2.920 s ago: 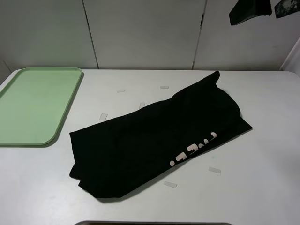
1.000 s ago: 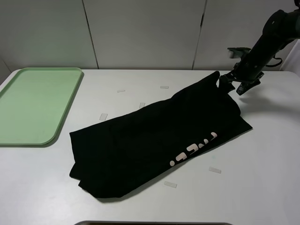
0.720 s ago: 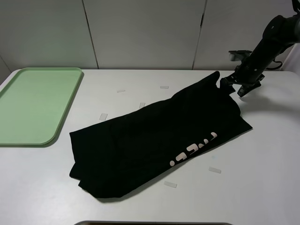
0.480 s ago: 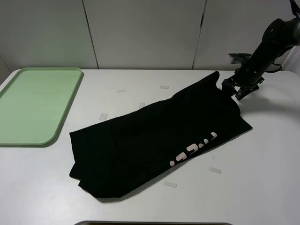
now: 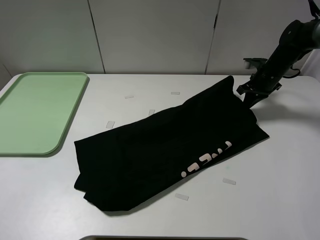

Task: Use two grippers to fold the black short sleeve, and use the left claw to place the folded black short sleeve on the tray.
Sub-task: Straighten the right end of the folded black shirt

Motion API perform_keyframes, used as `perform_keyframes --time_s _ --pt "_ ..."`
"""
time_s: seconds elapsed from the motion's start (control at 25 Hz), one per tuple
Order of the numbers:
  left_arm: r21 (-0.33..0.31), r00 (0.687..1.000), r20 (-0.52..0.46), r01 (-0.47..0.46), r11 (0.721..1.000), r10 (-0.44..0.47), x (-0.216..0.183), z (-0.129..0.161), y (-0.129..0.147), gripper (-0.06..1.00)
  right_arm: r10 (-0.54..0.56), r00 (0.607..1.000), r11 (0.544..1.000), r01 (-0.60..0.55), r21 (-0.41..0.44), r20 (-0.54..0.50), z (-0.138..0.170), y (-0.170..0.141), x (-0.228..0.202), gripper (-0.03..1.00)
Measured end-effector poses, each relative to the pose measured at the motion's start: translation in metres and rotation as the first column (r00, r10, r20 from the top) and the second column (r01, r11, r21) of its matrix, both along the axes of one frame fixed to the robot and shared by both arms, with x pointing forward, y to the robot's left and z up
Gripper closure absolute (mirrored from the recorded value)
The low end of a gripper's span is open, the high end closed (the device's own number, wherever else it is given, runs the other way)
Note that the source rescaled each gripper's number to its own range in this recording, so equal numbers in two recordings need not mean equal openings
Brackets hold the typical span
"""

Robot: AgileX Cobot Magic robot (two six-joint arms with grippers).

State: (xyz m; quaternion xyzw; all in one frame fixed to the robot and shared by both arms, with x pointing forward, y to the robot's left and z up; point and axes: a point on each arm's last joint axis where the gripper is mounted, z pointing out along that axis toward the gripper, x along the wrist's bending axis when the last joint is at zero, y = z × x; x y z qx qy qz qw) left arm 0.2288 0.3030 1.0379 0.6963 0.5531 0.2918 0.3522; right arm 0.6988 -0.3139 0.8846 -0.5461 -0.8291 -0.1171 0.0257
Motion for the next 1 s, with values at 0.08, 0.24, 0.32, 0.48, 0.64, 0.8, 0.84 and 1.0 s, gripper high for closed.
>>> perform_keyframes --time_s 0.08,0.24,0.32,0.48,0.64,0.8,0.84,1.0 --pt "0.0 1.0 0.0 0.0 1.0 0.0 0.0 0.0 0.0 0.07 0.001 1.0 1.0 -0.001 -0.003 -0.01 0.0 0.0 -0.001 0.97" --pt "0.0 1.0 0.0 0.0 1.0 0.0 0.0 0.0 0.0 0.07 0.001 0.999 1.0 -0.002 -0.019 -0.036 -0.001 -0.002 -0.003 0.97" --pt "0.0 1.0 0.0 0.0 1.0 0.0 0.0 0.0 0.0 0.07 -0.009 0.998 0.999 0.007 -0.034 -0.057 -0.001 -0.003 -0.005 0.97" --pt "0.0 1.0 0.0 0.0 1.0 0.0 0.0 0.0 0.0 0.07 -0.063 0.996 0.995 0.059 -0.076 -0.057 0.011 -0.007 -0.007 0.97" --pt "0.0 1.0 0.0 0.0 1.0 0.0 0.0 0.0 0.0 0.07 -0.128 0.992 0.985 0.126 -0.116 -0.014 0.035 -0.011 -0.008 0.97" --pt "0.0 1.0 0.0 0.0 1.0 0.0 0.0 0.0 0.0 0.07 -0.216 0.976 0.967 0.215 -0.136 0.008 0.051 -0.013 -0.01 0.97" --pt "0.0 1.0 0.0 0.0 1.0 0.0 0.0 0.0 0.0 0.07 -0.241 0.971 0.961 0.239 -0.136 0.002 0.053 -0.013 -0.011 0.97" --pt "0.0 1.0 0.0 0.0 1.0 0.0 0.0 0.0 0.0 0.07 -0.309 0.95 0.943 0.3 -0.142 -0.045 0.054 -0.013 -0.015 0.97"
